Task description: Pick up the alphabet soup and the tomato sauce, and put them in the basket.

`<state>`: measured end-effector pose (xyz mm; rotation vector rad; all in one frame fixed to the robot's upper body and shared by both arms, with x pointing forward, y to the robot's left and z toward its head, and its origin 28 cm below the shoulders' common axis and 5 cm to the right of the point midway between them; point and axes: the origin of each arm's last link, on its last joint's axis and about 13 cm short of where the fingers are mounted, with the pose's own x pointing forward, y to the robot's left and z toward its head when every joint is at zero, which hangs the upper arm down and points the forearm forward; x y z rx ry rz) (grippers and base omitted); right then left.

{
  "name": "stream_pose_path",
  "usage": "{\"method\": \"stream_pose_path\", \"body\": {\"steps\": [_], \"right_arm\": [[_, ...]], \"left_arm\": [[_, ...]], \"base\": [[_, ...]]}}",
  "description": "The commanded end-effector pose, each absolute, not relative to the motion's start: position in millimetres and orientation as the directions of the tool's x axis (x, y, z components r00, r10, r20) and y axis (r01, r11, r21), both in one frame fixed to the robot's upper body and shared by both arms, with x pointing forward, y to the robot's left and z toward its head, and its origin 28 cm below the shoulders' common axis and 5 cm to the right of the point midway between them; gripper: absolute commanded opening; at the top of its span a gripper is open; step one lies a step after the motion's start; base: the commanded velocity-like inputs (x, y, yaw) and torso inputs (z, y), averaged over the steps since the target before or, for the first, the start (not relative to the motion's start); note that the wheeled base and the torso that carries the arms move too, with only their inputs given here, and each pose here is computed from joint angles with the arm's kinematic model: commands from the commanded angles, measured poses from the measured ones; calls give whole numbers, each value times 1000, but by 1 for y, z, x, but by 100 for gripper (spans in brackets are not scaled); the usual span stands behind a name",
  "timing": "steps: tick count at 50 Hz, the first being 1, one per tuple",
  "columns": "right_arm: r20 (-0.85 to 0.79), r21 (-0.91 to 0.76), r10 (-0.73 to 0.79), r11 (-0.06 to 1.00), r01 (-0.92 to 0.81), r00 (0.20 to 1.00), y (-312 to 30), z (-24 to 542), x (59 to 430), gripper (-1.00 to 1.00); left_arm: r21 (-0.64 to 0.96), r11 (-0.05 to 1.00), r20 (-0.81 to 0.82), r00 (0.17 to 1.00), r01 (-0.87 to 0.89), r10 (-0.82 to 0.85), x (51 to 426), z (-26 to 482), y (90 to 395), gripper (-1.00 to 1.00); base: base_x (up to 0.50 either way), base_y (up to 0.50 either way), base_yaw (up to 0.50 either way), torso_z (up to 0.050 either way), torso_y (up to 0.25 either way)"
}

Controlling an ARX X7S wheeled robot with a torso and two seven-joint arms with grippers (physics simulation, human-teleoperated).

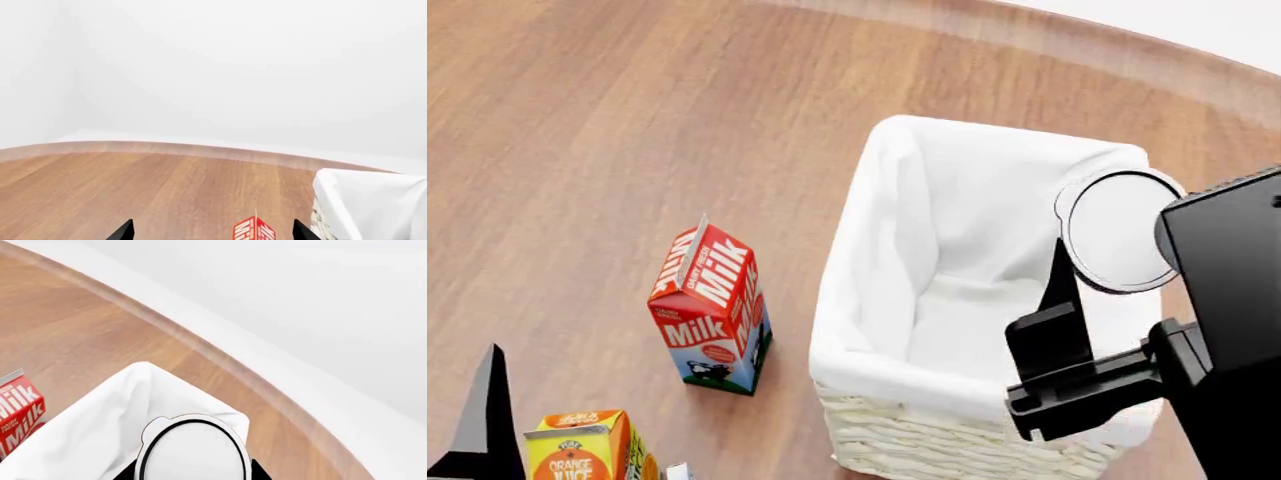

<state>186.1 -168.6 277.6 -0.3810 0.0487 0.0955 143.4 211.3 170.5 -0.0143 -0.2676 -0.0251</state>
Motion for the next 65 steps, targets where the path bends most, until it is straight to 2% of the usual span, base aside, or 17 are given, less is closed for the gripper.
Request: {"method": "stream_pose_path", "body": {"steps": [1,24,32,54,65], "right_arm": [[5,-404,150,905,-136,989,-167,314,204,-100],[-219,-517,190,809,-280,957,-170,345,238,-100],[-280,-461,221,823,-333,934,-171,348,253,-100],[-466,-427,260,771,-473,846,-168,359,290,-100],[-500,-384,192,825,-414,845,-165,367,319,-100]], "left_arm": [[-46,998,301,953,45,-29,151,171,211,100],[-44,998,293,956,44,-29,152,169,212,100],[-41,998,288,957,44,-31,153,168,211,100],[-40,998,273,961,45,-33,156,164,211,100],[-37,998,267,963,43,-32,156,164,212,100]], "base": [[0,0,0,0,0],[0,0,0,0,1],[0,0,0,0,0],[0,0,0,0,1],[0,0,0,0,1]]}}
